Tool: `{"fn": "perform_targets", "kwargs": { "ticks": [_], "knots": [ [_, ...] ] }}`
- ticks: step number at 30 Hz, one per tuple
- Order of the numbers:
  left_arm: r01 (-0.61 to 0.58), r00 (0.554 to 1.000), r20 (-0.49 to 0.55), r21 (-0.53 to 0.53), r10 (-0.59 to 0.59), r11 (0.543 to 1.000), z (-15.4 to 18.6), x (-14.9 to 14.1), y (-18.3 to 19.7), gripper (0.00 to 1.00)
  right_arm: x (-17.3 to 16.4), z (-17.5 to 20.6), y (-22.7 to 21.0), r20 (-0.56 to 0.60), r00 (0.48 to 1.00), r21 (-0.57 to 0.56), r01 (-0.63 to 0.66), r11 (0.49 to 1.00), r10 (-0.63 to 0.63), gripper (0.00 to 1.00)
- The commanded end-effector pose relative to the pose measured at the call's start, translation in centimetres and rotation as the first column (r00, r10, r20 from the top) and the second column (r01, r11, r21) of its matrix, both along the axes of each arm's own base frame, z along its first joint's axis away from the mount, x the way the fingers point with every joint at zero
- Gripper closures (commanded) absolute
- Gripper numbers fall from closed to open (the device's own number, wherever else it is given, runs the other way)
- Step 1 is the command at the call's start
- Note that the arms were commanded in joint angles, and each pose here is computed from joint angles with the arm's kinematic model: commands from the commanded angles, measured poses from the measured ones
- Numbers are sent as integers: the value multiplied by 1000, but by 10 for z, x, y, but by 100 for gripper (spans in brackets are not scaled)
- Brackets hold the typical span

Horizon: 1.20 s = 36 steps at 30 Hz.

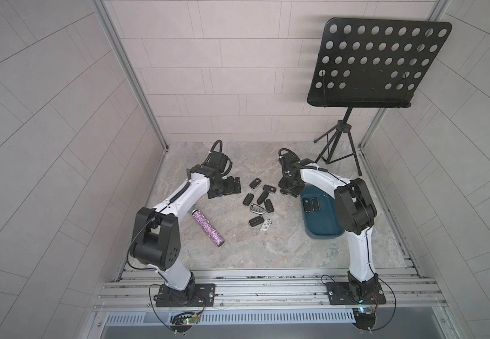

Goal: Place the car key into the storage box
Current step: Pick up the car key from the center of the board.

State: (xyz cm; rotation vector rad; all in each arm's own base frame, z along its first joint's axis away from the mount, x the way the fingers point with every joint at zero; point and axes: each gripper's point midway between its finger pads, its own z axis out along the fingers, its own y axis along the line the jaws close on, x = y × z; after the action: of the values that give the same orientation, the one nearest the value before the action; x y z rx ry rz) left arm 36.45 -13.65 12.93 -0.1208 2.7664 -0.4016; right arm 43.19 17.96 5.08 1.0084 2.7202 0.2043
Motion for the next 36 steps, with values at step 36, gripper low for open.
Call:
{"fn": "perform_targets", "kwargs": {
  "ticks": [36],
  "knots": [
    [-79,997,-5,-2,79,997,1,0,23,0,6,-39,-6,-131,963,-20,235,972,-235,55]
  ]
}}
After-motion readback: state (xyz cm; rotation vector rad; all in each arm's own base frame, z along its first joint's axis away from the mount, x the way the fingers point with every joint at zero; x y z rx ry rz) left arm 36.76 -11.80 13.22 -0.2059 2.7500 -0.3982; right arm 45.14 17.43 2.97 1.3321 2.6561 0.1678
